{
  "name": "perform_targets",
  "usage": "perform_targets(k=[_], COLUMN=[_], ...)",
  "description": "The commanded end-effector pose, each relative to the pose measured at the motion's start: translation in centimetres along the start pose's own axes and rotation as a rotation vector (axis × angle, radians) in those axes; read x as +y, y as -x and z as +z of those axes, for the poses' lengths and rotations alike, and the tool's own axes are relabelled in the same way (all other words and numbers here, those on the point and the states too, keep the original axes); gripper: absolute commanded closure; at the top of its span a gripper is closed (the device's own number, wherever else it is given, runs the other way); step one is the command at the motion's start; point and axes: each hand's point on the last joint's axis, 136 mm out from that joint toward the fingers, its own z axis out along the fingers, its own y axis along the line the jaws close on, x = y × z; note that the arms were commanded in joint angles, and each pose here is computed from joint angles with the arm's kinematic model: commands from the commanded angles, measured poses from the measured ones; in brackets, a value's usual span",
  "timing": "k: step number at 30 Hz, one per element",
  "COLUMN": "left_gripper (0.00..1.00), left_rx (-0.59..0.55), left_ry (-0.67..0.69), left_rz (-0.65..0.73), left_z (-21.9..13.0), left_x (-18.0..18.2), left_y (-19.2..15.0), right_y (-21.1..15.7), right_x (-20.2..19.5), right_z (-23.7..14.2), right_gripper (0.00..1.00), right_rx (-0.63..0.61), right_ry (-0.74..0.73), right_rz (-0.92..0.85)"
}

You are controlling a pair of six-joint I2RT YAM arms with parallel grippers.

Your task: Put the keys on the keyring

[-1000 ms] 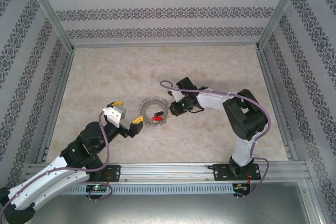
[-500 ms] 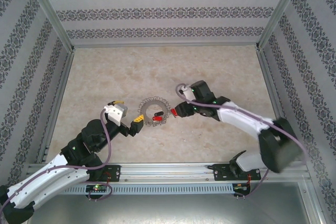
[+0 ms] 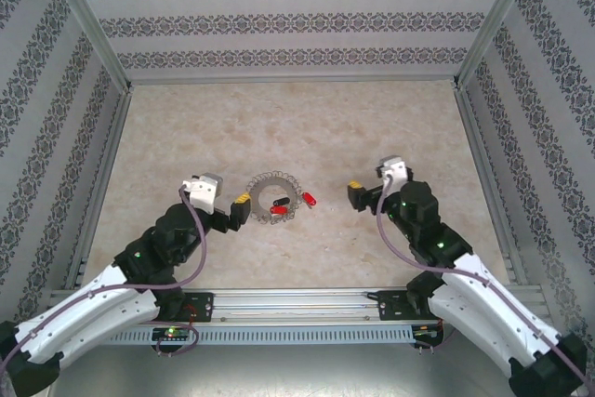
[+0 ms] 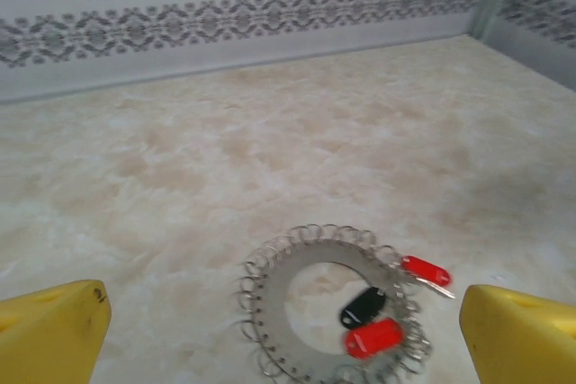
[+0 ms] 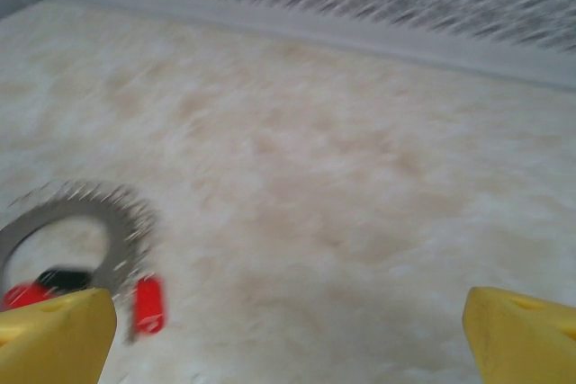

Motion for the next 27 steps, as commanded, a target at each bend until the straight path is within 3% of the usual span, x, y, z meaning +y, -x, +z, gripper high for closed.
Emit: perform_targets(k=[1,4,6,11,14,17,22,27], left_gripper=[0.00,0.00,0.00,0.00,0.00,0.00,0.00,0.00], left_rx=[-0.026,0.020,0.040,0.039,0.014,0.027,-0.017,0.011], left_ry=[0.153,0.255,0.296,0.388,0.479,0.550,0.586,0.653], left_rz=[-0.028,-0.039,-0.045,-0.071,0.007,-0.003,0.026,0.091], left_z=[2.5,5.0,6.0,7.0,7.0,7.2,8.5,10.6], left_x=[2.9,5.5,6.7,9.6,11.4,13.9,15.8,18.3], left_y=[-0.1,-1.6,-2.4,-2.7,-1.5,-1.6,-1.5,-3.4], right_y=[-0.1,-2.9,-3.4,-3.3,-3.9,-4.0,-4.1,-6.1], right_x=[-5.3,-8.7,-8.7,-9.3,-10.2,-11.1,-13.1,-13.9], right_z=[0.2,1.6,2.7,3.9,5.2,6.5,8.9,10.6], right_gripper=[0.02,0.02,0.02,0.02,0.02,0.02,0.02,0.02], right_rx=[-0.094,-0.003,0.050,-0.037,-0.030,-0.039,-0.047,-0.008], right_ry=[-0.231,-0.318,-0.253,-0.263,-0.293,-0.332,-0.373,-0.367], right_rz=[0.079,0.147,0.125,0.014,-0.006,-0.038,0.012,0.048])
